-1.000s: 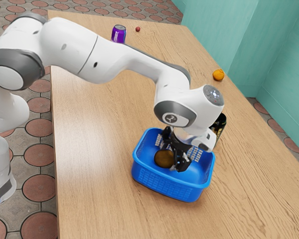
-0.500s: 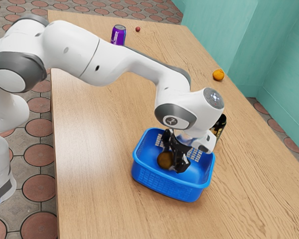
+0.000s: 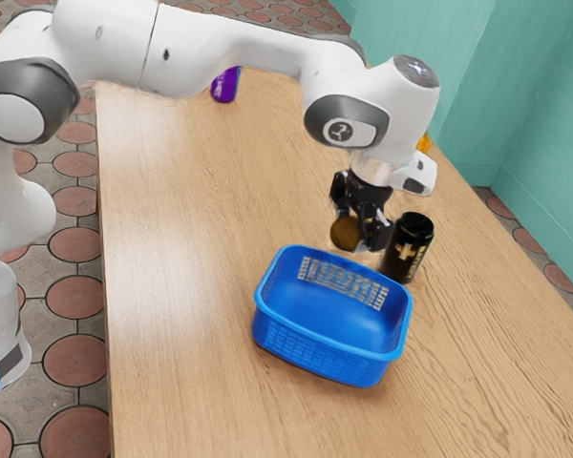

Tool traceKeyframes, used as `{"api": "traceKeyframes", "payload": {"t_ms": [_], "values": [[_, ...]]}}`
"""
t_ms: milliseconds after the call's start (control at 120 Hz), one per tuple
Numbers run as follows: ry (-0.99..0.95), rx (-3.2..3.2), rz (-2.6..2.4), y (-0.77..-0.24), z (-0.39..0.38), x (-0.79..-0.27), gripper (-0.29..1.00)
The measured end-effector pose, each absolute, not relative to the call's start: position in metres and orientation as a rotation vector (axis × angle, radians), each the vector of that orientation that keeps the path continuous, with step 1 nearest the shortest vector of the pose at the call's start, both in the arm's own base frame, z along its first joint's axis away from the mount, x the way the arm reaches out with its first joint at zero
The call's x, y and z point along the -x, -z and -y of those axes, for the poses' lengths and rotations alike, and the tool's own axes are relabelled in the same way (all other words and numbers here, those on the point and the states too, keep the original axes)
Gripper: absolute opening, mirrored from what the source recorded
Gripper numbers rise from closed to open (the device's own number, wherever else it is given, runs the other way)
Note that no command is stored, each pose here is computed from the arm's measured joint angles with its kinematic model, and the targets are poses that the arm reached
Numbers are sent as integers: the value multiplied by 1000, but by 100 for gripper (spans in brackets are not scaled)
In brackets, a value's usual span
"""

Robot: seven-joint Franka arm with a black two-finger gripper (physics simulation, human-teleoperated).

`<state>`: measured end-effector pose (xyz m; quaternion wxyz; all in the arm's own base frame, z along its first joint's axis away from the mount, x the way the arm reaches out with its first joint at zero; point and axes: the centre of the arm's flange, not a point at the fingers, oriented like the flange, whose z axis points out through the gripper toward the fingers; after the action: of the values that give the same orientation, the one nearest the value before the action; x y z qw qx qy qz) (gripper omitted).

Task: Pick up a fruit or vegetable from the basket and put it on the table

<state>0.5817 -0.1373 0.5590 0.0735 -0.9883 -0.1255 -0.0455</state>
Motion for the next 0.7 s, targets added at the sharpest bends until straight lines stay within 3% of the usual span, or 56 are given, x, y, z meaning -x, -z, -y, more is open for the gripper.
{"api": "traceKeyframes", "payload": {"t_ms": [192, 425, 550, 700], "values": [[150, 2905, 690, -596, 0, -596, 34], [83, 2871, 794, -584, -58, -597, 34], [49, 2883, 816, -579, -70, -596, 54], [-17, 2928, 801, -594, -72, -581, 65]]}}
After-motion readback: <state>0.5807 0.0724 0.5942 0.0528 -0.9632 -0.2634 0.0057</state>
